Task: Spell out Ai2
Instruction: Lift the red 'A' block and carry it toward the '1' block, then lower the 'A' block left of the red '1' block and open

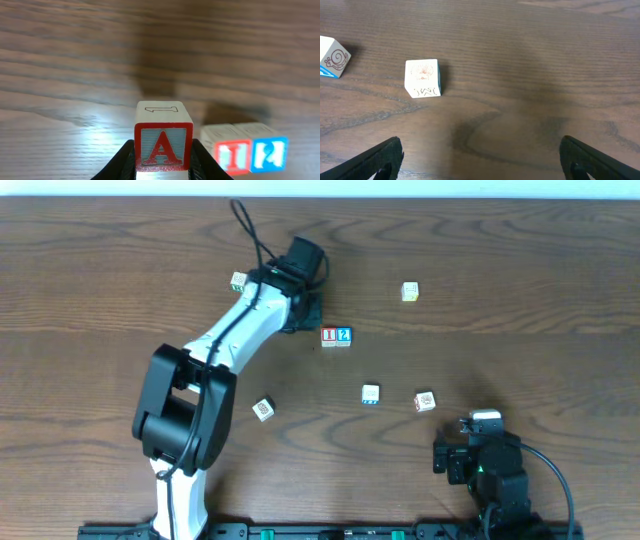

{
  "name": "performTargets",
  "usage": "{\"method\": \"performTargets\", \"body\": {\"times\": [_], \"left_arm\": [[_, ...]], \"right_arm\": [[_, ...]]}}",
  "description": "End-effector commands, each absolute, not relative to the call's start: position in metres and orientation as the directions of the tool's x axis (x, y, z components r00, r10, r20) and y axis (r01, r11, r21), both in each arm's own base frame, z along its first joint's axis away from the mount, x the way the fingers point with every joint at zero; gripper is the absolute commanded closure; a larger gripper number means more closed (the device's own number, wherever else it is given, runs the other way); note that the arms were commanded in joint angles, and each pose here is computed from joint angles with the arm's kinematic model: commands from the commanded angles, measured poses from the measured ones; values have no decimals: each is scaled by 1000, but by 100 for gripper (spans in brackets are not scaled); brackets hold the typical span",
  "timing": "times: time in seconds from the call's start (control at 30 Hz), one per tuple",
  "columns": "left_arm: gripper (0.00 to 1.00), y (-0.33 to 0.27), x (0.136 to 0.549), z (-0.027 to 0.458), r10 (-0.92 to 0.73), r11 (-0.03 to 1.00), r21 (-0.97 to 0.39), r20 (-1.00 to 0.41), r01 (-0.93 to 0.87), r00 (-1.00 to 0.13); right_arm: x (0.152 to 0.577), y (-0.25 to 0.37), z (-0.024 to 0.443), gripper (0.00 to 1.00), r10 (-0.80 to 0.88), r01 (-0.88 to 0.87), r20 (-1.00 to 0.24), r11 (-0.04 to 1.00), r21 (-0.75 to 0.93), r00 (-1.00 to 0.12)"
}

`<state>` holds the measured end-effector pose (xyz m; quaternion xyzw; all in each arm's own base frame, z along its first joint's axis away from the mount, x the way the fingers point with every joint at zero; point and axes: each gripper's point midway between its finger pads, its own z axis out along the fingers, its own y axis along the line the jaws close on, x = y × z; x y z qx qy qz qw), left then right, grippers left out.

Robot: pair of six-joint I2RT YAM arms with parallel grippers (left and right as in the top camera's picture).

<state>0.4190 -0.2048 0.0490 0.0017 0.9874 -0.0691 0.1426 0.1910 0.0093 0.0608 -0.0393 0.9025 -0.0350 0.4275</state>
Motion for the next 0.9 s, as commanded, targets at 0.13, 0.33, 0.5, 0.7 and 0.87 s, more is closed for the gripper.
{"method": "performTargets", "body": {"times": [0.13,0.33,0.5,0.7,0.87], "left_arm": [[79,-218,410,50,5,989,-139,-259,43,-966],[79,-216,402,48,-22,991,-136,-224,9,-974],[78,-217,397,47,-54,989,-145,-201,-25,-978],[77,-221,394,46,-57,988,-153,-191,-27,-980],[77,-222,392,43,-60,988,-149,-182,-33,-982]], "right_arm": [[191,8,61,1,-108,-39,-769,993,-107,-630],[191,8,61,1,-108,-39,-769,993,-107,-630],[191,8,61,1,-108,-39,-769,993,-107,-630],[191,8,61,1,-108,-39,-769,993,-107,-630],[191,8,61,1,-108,-39,-769,993,-107,-630]]}}
